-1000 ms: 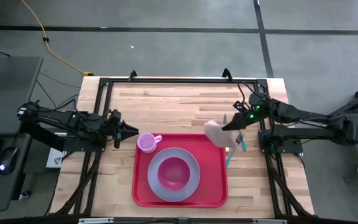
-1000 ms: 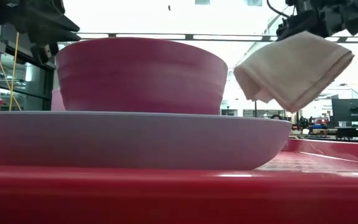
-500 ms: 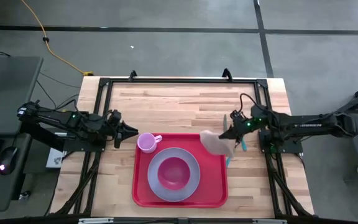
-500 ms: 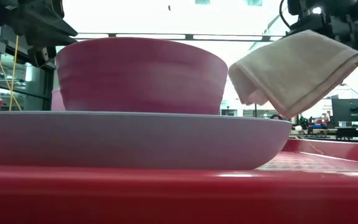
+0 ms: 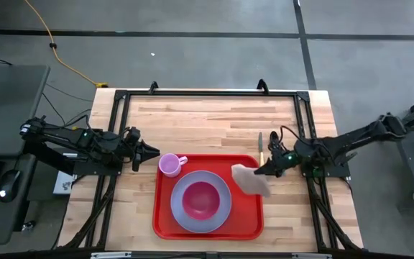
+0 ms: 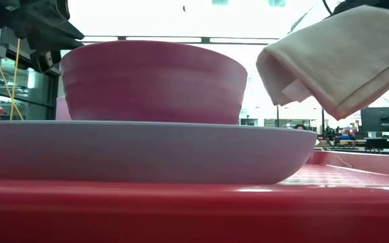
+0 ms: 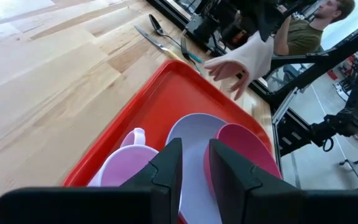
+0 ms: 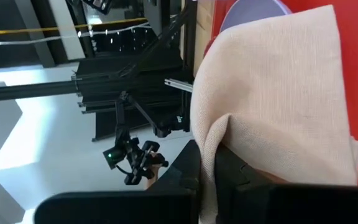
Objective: Set up tray
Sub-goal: Put the brown table napkin on the red serving tray to the right of the purple plate
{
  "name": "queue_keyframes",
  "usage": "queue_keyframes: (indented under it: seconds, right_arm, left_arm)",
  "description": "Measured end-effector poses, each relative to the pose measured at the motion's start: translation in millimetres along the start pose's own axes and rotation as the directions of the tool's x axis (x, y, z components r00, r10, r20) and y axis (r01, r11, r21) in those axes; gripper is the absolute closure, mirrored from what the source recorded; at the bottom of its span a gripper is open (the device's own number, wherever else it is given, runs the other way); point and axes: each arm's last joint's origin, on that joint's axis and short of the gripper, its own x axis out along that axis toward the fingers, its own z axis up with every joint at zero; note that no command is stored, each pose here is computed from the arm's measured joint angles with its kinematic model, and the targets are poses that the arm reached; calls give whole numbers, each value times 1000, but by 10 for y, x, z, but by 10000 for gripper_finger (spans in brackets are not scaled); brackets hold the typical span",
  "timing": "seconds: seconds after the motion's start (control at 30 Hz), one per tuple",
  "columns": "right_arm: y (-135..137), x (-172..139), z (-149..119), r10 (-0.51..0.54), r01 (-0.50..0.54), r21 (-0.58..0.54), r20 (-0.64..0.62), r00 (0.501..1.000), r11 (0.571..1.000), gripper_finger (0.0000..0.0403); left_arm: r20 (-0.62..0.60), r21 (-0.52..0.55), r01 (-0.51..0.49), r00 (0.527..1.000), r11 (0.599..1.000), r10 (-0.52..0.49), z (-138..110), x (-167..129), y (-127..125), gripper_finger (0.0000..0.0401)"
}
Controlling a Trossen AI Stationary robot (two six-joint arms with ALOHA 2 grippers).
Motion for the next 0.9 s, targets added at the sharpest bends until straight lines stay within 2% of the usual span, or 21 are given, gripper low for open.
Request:
queue_keyframes:
  seconds: [0.33,0.57,0.9]
  right_arm:
    - [-82,92,-169,-49,48,44,23,999,998,403]
    - [-137,263,-163,-44,43,43,28,999,998,403]
    - [-330,464,-157,-131,129,90,22,991,988,403]
  left_arm:
    - [0,0,0,1000,1000,0,0,0,0,290]
    - [1,0,-1,1000,1000,1,0,0,0,290]
    - [-3,0,3,1000,1000,-3,-1,0,-1,290]
